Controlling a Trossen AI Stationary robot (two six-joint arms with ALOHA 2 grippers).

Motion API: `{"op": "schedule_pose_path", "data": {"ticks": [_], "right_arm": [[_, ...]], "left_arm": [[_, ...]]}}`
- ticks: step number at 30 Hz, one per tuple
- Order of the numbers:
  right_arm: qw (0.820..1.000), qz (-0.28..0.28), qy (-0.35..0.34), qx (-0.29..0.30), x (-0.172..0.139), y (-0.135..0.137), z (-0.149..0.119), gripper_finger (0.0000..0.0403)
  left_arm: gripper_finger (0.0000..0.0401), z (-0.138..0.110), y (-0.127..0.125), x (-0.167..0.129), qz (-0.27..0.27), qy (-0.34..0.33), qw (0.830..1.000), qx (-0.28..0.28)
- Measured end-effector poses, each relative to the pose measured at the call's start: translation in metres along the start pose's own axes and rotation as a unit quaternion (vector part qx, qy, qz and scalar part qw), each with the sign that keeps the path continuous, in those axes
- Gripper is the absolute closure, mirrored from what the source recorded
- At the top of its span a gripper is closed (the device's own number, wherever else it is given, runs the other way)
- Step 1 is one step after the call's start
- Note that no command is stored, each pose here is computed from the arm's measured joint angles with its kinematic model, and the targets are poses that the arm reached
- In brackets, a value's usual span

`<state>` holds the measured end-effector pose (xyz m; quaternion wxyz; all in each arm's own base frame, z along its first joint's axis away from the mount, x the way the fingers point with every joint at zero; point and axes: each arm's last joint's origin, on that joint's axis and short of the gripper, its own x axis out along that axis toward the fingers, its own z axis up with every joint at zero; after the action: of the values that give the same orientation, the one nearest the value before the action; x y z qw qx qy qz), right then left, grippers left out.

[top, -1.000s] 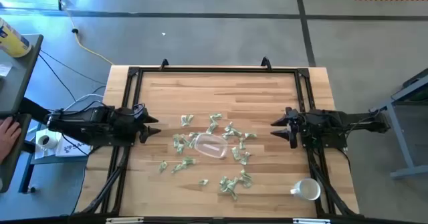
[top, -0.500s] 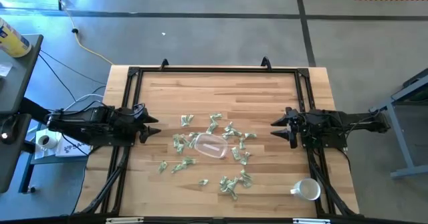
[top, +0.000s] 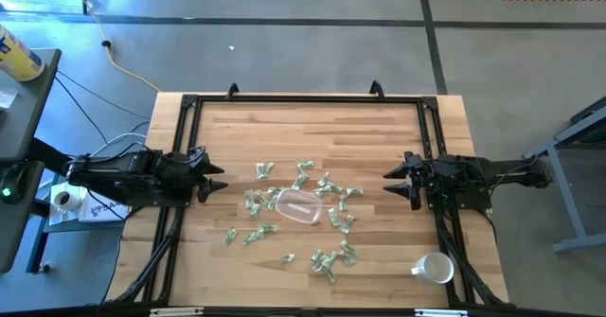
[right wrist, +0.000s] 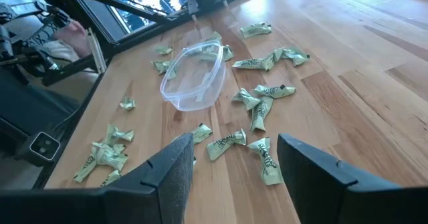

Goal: Pick and place Stevia / Truvia into bins

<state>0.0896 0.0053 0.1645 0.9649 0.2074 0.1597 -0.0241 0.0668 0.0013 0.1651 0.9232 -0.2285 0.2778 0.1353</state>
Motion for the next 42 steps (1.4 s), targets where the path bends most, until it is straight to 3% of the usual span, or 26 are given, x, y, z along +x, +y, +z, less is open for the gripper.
{"op": "schedule_pose_path", "data": {"ticks": [30,32,34,38,42], "right_arm": [[1.000,0.000,0.000,0.000,0.000,0.000,0.000,0.0196],[1.000,0.000,0.000,0.000,0.000,0.000,0.000,0.0196],[1.000,-0.004,-0.002,-0.019,0.000,0.000,0.000,0.0196],[0.987,-0.090,-0.037,-0.124,-0.001,-0.005,0.004,0.0196],[0.974,-0.145,-0.045,-0.168,-0.001,-0.008,0.005,0.0198]], "left_arm": [[0.0073,0.004,-0.002,0.000,-0.006,-0.022,1.000,-0.006],[0.0073,0.010,-0.005,-0.001,-0.021,-0.053,0.998,-0.030],[0.0073,0.015,-0.009,-0.002,-0.055,-0.074,0.991,-0.099],[0.0073,0.028,-0.016,-0.006,-0.118,-0.122,0.952,-0.253],[0.0073,0.035,-0.020,-0.009,-0.147,-0.150,0.938,-0.275]]}}
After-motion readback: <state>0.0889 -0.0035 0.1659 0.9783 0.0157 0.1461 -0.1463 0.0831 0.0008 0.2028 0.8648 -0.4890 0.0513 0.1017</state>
